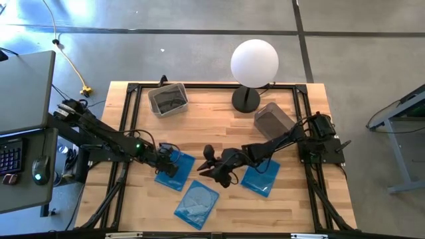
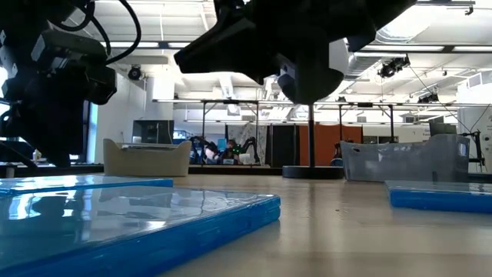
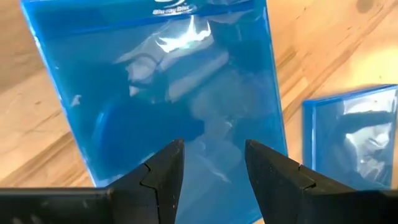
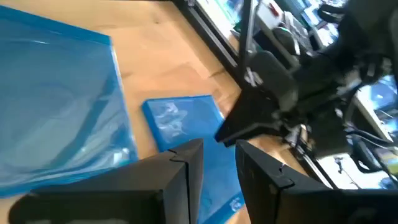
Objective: Pick & place jewel cases by type
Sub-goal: Put the left blue CD case into the gray bin
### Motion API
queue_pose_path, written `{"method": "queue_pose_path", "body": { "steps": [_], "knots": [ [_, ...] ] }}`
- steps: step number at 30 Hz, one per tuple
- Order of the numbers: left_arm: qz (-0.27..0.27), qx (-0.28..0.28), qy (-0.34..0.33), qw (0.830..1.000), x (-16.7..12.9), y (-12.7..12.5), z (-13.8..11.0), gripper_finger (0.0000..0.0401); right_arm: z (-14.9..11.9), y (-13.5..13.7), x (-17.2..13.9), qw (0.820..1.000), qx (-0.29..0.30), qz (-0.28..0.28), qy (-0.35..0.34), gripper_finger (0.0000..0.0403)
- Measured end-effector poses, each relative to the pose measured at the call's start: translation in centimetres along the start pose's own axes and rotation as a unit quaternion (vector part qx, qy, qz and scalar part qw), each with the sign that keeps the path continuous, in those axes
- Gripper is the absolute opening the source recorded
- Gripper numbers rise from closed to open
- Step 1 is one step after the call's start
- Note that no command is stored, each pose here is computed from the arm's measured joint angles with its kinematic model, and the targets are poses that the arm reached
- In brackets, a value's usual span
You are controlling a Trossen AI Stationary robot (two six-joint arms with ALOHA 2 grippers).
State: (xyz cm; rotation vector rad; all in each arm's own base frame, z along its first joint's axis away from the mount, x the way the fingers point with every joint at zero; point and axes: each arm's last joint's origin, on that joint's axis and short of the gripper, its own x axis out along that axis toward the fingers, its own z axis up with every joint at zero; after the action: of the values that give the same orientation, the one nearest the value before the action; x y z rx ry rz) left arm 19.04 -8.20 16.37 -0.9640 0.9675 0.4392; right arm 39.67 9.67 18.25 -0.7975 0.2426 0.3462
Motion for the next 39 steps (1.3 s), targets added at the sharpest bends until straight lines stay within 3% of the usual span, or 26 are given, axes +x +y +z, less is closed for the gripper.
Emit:
{"method": "queue_pose_path", "body": {
  "steps": [5,14,39],
  "knots": [
    [-0.013,-0.016,0.0,1.0,0.0,-0.2,0.0,0.0168,-0.2,-0.1,0.0,0.999,-0.01,-0.021,0.027,0.0088],
    [-0.01,-0.022,-0.001,1.0,0.0,-0.2,0.0,0.0168,-1.3,-0.1,-0.2,0.988,-0.018,-0.073,0.134,0.0088],
    [-0.009,-0.021,-0.006,1.0,0.0,-0.2,0.1,0.0168,-1.5,-0.3,-0.1,0.988,0.043,-0.075,0.126,0.0088]
  ]
}}
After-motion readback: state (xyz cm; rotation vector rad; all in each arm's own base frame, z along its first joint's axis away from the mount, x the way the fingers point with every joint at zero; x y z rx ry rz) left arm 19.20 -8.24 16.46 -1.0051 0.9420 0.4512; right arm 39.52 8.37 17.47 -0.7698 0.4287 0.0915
